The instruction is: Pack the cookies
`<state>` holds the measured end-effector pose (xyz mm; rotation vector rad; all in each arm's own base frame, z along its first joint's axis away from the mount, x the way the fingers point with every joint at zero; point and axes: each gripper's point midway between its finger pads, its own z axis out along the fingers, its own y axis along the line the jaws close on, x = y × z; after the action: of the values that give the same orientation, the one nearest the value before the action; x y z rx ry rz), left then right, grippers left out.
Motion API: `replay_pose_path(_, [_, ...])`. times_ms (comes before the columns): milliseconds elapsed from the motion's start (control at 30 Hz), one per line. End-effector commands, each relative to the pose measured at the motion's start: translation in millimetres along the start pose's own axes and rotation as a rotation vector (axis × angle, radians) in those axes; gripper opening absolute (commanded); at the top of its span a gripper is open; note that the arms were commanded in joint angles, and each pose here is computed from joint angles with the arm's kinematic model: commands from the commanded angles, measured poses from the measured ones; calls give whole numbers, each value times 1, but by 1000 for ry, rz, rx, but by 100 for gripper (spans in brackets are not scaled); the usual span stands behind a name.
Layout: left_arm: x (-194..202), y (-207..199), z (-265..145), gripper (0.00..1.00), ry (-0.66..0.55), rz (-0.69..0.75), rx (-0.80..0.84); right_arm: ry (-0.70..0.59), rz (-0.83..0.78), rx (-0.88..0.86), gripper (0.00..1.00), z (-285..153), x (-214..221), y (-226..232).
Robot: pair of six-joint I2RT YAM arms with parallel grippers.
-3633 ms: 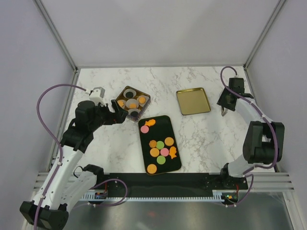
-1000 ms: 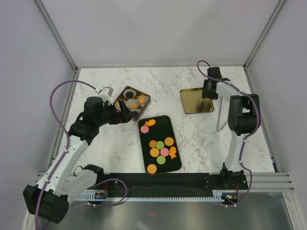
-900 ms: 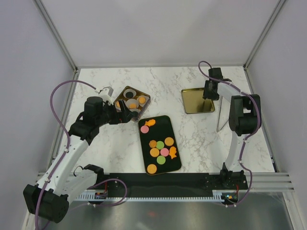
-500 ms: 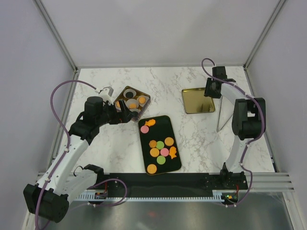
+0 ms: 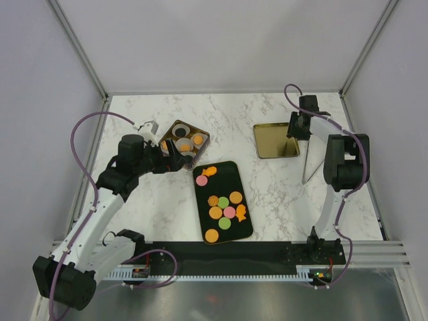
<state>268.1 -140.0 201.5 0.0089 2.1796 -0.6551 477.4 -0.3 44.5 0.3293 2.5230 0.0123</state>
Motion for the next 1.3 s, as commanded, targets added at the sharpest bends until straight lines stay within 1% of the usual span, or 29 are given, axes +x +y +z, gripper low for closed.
replay_pose_path(0, [-16,-14,-1,100,-41,-9,47,38,-11,-44,50,16,9,9])
replay_pose_path(133, [-15,-18,2,100,-27,-29,70,57,4,-38,49,22,16,8])
replay_pose_path(233, [-15,-22,7,100,-17,-56,95,70,22,-54,40,24,21,12])
replay_pose_path(300, [-16,-27,12,100,-15,-79,119,80,35,-94,37,23,23,19])
replay_pose_path(400, [-13,-29,22,100,9,-126,134,84,41,-104,26,23,26,21])
replay_pose_path(433, [-17,-31,25,99,-1,-135,145,85,46,-117,19,22,26,22])
replay_pose_path(467, [-15,-32,31,99,18,-165,151,79,47,-129,17,20,24,25])
replay_pose_path(567, [-17,-35,45,99,20,-203,173,71,73,-157,6,14,20,31])
replay_pose_path(633, [-23,-43,52,98,19,-227,202,52,96,-188,0,4,12,38])
replay_pose_path(667, [-20,-43,60,98,38,-237,195,35,107,-220,0,-4,5,44])
replay_pose_path(767, [-27,-54,70,97,38,-226,199,4,143,-288,0,-18,-6,57])
replay_pose_path(833, [-30,-56,84,97,53,-227,188,-31,166,-372,0,-42,-19,73])
replay_pose_path(933, [-33,-55,93,96,54,-232,176,-60,166,-440,0,-62,-26,89])
replay_pose_path(967, [-36,-52,96,96,44,-228,159,-81,160,-466,0,-76,-30,99])
replay_pose_path(1133, [-51,-53,112,97,30,-230,146,-111,127,-565,0,-113,-32,136])
replay_pose_path(1267, [-74,-65,115,97,-20,-221,188,-123,82,-641,0,-142,-24,173])
